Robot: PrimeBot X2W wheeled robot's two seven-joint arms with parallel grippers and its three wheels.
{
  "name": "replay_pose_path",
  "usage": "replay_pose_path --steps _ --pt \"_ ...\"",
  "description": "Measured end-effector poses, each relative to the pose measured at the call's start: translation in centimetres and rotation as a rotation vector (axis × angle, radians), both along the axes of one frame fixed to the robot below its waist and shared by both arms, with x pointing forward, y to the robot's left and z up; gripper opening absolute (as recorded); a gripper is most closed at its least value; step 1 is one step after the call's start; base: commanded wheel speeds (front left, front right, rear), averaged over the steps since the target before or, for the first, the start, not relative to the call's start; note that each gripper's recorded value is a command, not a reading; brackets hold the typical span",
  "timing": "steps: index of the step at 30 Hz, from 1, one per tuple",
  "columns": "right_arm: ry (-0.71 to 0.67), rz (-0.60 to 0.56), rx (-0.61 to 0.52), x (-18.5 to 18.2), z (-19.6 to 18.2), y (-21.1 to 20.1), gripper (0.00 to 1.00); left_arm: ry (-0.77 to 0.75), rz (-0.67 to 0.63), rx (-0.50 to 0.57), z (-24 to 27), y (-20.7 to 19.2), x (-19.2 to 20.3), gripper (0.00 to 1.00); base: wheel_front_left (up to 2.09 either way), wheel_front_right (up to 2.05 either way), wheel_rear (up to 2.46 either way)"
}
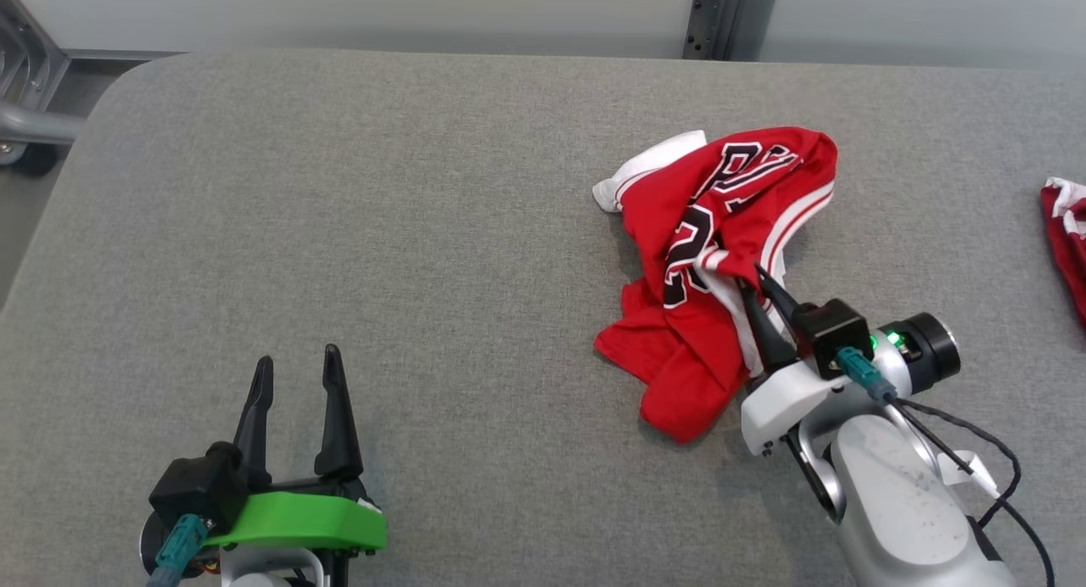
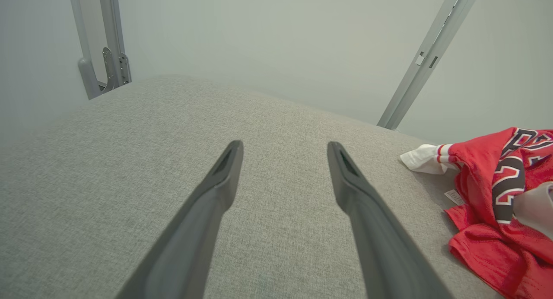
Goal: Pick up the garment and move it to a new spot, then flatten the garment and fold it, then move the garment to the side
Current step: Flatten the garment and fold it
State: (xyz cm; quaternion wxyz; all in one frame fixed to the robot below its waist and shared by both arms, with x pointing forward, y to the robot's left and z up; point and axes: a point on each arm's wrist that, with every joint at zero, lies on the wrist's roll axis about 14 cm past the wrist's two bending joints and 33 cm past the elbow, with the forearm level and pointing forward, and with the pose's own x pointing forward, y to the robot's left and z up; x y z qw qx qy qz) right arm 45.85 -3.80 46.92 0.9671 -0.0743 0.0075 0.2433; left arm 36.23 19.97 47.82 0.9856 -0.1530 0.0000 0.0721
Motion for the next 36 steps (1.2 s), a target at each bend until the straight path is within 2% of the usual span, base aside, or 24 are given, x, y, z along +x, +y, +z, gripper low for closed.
replay_pose_path --steps 6,11,19,26,27,29,30,31,32,36 --pt "-0.085 -0.1 0.013 1.2 2.9 -3.2 0.0 -0.01 -0.022 -0.004 0.2 -0.7 0.4 1.0 0.0 0.0 0.0" --pt "-0.118 -0.188 -0.069 1.7 3.3 -7.8 0.0 -0.01 -0.054 -0.004 0.2 -1.7 0.7 1.0 0.0 0.0 0.0" --pt "-0.086 -0.288 -0.203 2.9 1.8 -14.2 0.0 0.018 -0.087 -0.001 -0.8 -2.6 1.1 1.0 0.0 0.0 0.0" --pt "-0.002 -0.359 -0.245 3.4 -0.9 -17.7 0.0 0.055 -0.102 0.006 -2.2 -3.0 1.7 1.0 0.0 0.0 0.0" --pt "0.006 -0.368 -0.257 3.3 -1.2 -18.3 0.03 0.059 -0.109 0.005 -2.3 -3.1 1.8 1.0 0.0 0.0 0.0" --pt "0.024 -0.382 -0.263 3.0 -1.7 -18.9 0.49 0.064 -0.12 0.004 -2.5 -3.5 2.0 1.0 0.0 0.0 0.0" --pt "0.027 -0.391 -0.262 2.9 -1.7 -19.2 0.92 0.064 -0.127 0.003 -2.6 -3.7 2.1 1.0 0.0 0.0 0.0" --pt "0.027 -0.393 -0.263 2.8 -1.7 -19.3 0.92 0.065 -0.133 0.003 -2.6 -3.9 2.2 1.0 0.0 0.0 0.0" --pt "0.023 -0.4 -0.262 2.6 -1.5 -19.6 1.0 0.065 -0.14 0.002 -2.7 -4.1 2.3 1.0 0.0 0.0 0.0" --pt "-0.011 -0.433 -0.254 2.0 -0.2 -20.7 1.0 0.058 -0.164 0.002 -2.5 -4.9 2.6 1.0 0.0 0.0 0.0"
